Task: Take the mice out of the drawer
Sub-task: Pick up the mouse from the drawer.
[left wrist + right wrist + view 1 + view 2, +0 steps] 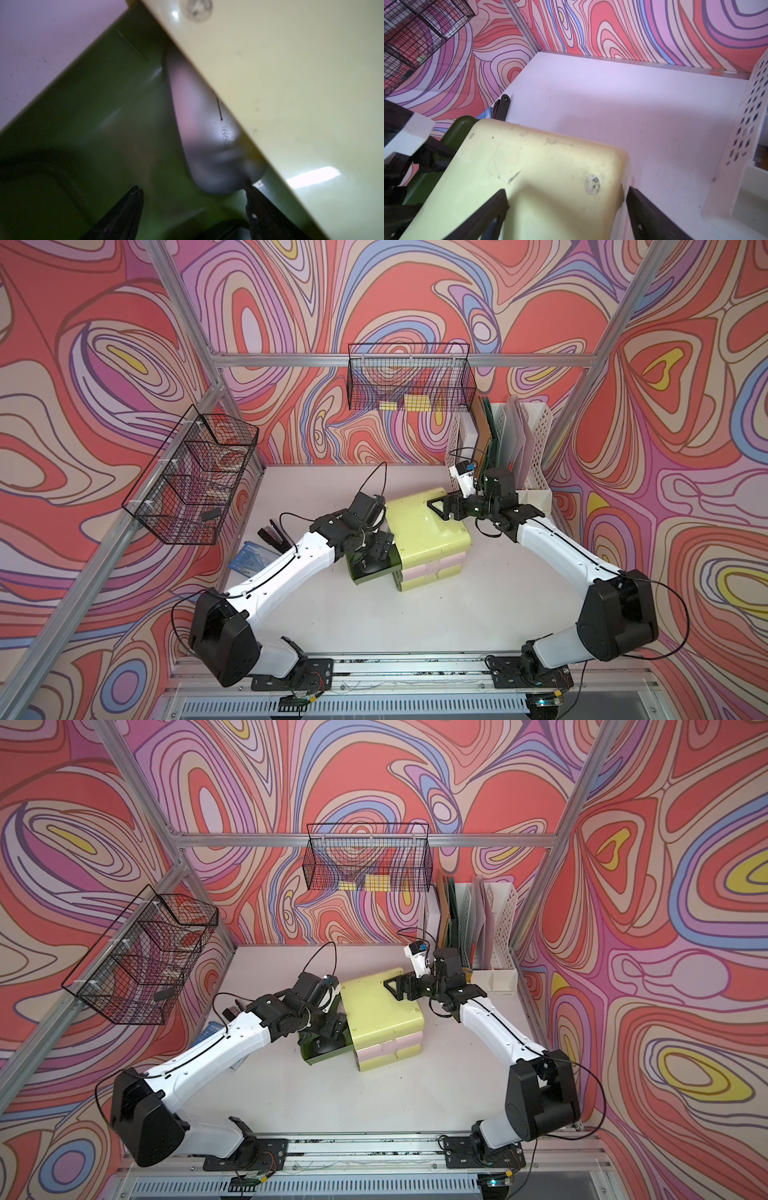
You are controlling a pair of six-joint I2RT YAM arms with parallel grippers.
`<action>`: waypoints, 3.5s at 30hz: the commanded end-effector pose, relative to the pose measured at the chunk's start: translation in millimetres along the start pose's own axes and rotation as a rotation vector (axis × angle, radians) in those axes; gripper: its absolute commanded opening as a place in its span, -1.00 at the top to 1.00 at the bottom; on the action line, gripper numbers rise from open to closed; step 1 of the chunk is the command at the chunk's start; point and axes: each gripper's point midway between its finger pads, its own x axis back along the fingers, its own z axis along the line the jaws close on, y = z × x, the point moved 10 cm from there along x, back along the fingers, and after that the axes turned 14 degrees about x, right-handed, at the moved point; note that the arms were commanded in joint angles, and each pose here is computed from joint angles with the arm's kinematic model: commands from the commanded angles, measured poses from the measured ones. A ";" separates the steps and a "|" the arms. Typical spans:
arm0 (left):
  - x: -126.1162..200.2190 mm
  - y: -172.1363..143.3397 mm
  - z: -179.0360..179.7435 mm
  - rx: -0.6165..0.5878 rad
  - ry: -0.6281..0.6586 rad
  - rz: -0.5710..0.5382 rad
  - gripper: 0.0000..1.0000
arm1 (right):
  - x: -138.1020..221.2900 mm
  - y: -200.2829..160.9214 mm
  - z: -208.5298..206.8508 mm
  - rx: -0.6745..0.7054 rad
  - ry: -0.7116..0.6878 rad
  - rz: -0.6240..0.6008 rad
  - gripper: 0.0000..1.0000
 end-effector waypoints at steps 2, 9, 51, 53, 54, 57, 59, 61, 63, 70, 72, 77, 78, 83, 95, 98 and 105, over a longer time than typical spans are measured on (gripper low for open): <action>-10.1 12.2 -29.3 -0.031 -0.280 -0.134 -0.67 | -17.9 -36.8 11.5 -0.065 0.073 0.160 -0.86; -18.9 10.0 -29.2 -0.042 -0.333 -0.203 -0.67 | -19.9 -37.5 11.1 -0.067 0.080 0.160 -0.86; 23.7 15.0 -6.7 0.053 0.018 -0.287 -0.78 | -21.2 -38.1 11.6 -0.067 0.093 0.159 -0.86; 17.9 17.7 -9.4 0.060 0.051 -0.219 -0.80 | -21.1 -38.0 11.7 -0.067 0.093 0.159 -0.86; 14.5 19.3 -11.3 0.065 0.067 -0.182 -0.80 | -20.9 -37.9 11.4 -0.067 0.092 0.158 -0.86; 7.7 23.4 -17.3 0.081 0.091 -0.084 -0.82 | -21.7 -38.1 11.3 -0.067 0.093 0.160 -0.86; 5.5 25.6 -20.0 0.094 0.094 -0.054 -0.83 | -22.1 -38.3 11.2 -0.068 0.094 0.160 -0.86; 3.3 26.2 -22.4 0.100 0.073 -0.046 -0.85 | -21.9 -38.2 11.3 -0.068 0.094 0.160 -0.86; 0.9 27.4 -24.1 0.109 0.057 -0.040 -0.86 | -21.6 -38.0 11.5 -0.068 0.094 0.159 -0.86; -18.0 25.1 -32.4 0.124 -0.001 0.055 -0.84 | -21.6 -37.7 11.5 -0.067 0.095 0.160 -0.86; -20.2 22.5 -32.3 0.127 -0.020 0.056 -0.84 | -21.7 -37.8 11.4 -0.067 0.095 0.160 -0.86; -20.7 17.4 -33.2 0.099 -0.072 0.072 -0.82 | -21.9 -36.3 11.3 -0.065 0.096 0.156 -0.86; -20.7 16.5 -33.7 0.087 -0.084 0.078 -0.82 | -22.1 -36.6 11.2 -0.065 0.097 0.157 -0.86; -21.5 11.7 -29.9 0.042 -0.092 0.070 -0.86 | -22.6 -36.9 10.9 -0.067 0.096 0.157 -0.86; -37.1 9.2 -26.2 -0.112 -0.110 0.008 -0.75 | -22.1 -38.2 11.3 -0.066 0.098 0.159 -0.86; -36.1 8.8 -28.4 -0.147 -0.133 0.018 -0.59 | -22.5 -38.8 11.2 -0.067 0.096 0.162 -0.86; -36.3 3.8 -31.8 -0.189 -0.210 0.037 -0.30 | -23.2 -39.7 11.0 -0.068 0.099 0.165 -0.86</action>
